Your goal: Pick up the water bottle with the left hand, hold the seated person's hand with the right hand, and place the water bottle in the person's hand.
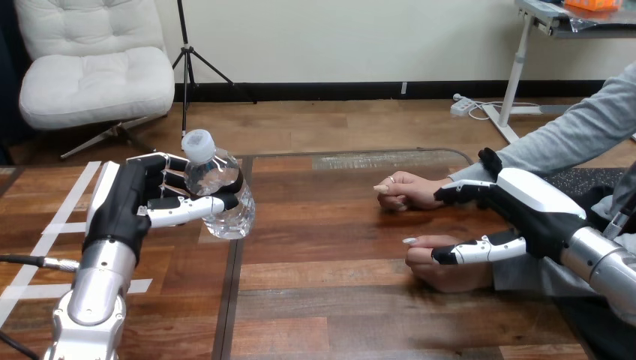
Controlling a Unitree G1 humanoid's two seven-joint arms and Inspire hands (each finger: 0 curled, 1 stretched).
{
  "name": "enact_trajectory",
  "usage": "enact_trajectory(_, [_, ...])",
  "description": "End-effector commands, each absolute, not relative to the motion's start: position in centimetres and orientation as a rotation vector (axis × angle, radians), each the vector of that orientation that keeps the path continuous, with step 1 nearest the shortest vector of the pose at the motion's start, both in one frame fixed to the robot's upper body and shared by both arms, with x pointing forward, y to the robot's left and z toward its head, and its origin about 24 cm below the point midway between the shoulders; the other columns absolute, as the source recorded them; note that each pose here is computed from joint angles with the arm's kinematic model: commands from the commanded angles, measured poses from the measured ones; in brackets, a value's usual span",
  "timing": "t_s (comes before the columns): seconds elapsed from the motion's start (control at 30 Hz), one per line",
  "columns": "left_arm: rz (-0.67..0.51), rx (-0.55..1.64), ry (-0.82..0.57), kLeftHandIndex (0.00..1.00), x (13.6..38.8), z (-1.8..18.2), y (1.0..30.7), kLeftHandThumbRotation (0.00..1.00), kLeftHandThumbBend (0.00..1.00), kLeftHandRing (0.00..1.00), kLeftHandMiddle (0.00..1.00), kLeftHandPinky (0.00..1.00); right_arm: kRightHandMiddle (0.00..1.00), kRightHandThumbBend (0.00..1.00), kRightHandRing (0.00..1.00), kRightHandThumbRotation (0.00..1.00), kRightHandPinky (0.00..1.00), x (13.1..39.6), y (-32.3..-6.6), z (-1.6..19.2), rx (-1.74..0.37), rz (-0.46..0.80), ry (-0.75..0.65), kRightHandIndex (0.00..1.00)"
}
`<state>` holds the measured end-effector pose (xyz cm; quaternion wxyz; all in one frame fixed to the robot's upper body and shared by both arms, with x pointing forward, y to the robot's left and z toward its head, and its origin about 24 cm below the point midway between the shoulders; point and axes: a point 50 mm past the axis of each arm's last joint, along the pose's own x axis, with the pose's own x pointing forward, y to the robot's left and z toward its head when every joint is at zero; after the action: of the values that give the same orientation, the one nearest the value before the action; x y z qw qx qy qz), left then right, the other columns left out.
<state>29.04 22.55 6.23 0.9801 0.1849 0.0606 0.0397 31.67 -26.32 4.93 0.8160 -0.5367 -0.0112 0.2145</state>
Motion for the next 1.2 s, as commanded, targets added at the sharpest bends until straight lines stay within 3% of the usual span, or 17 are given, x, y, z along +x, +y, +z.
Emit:
enact_trajectory(0.0, [0.092,0.372,-0.013,0.44,30.0,9.5,22.4,0.00,0.69,0.38,0.43,0.32,0.83,1.00,0.85,0.70,0.78,33.1,-27.1,8.0,-1.192,0.405,-0.081,0.82])
enact_trajectory(0.67, [0.084,0.378,-0.014,0.44,29.6,9.7,22.5,0.00,0.68,0.38,0.43,0.32,0.84,1.00,0.85,0.74,0.76,32.9,-27.8,7.5,-1.217,0.418,-0.023,0.83])
enact_trajectory(1.17, [0.089,0.374,-0.016,0.44,29.4,9.9,22.6,0.00,0.68,0.37,0.43,0.31,0.85,1.00,0.85,0.63,0.76,32.9,-28.2,7.2,-1.226,0.417,0.016,0.83])
